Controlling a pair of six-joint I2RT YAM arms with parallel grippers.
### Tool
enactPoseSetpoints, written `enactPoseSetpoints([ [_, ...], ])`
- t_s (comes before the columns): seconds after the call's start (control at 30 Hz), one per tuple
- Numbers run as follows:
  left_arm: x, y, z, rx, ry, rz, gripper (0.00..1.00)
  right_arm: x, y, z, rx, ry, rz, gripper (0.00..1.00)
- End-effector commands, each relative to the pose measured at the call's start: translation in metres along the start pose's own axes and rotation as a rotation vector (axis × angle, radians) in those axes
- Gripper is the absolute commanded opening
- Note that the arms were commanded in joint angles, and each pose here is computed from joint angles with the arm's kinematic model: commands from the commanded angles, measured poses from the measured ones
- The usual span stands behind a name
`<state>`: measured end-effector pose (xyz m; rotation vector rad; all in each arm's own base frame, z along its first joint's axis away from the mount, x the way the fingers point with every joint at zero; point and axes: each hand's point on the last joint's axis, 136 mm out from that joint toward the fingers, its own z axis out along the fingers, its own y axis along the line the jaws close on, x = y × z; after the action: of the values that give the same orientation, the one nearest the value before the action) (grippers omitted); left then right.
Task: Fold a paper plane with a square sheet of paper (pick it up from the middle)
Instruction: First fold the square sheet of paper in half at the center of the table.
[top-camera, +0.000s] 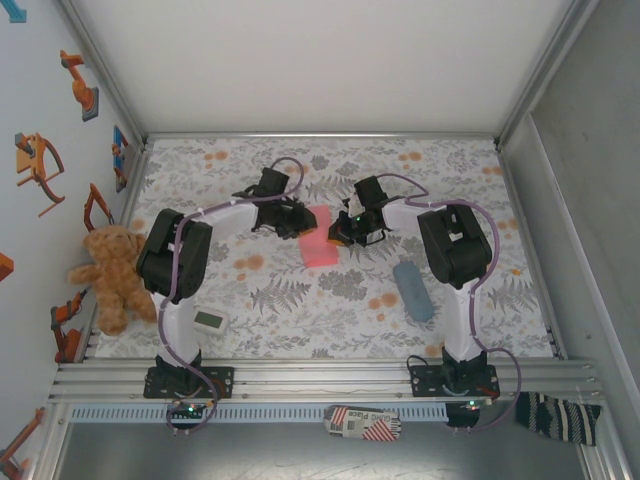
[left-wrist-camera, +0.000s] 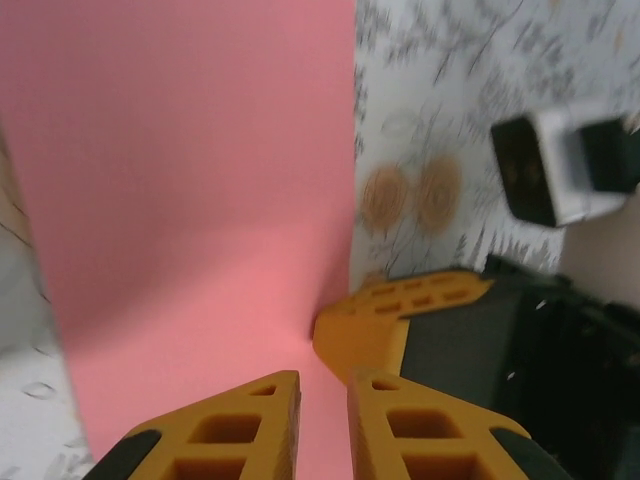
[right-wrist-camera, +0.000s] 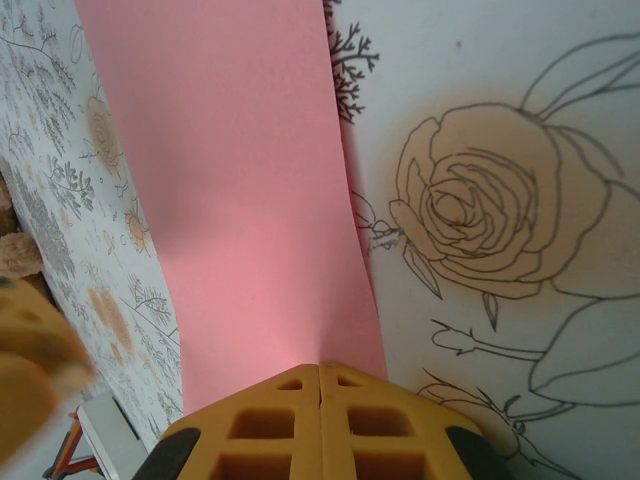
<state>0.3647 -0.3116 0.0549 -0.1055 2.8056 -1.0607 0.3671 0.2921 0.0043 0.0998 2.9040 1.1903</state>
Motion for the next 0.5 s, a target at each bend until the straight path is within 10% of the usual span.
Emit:
enactPoseSetpoints([
  [0.0,0.011,0.001,0.006,0.01,0.038,-0.03,0.21,0.071,-0.143,0.021,0.458,0.156,0.244,0.0],
  [0.47,0.044,0.04,0.023,-0.05,0.161,-0.03,0.19,0.07,-0.144,0.021,0.459,0.152,0.244,0.0],
])
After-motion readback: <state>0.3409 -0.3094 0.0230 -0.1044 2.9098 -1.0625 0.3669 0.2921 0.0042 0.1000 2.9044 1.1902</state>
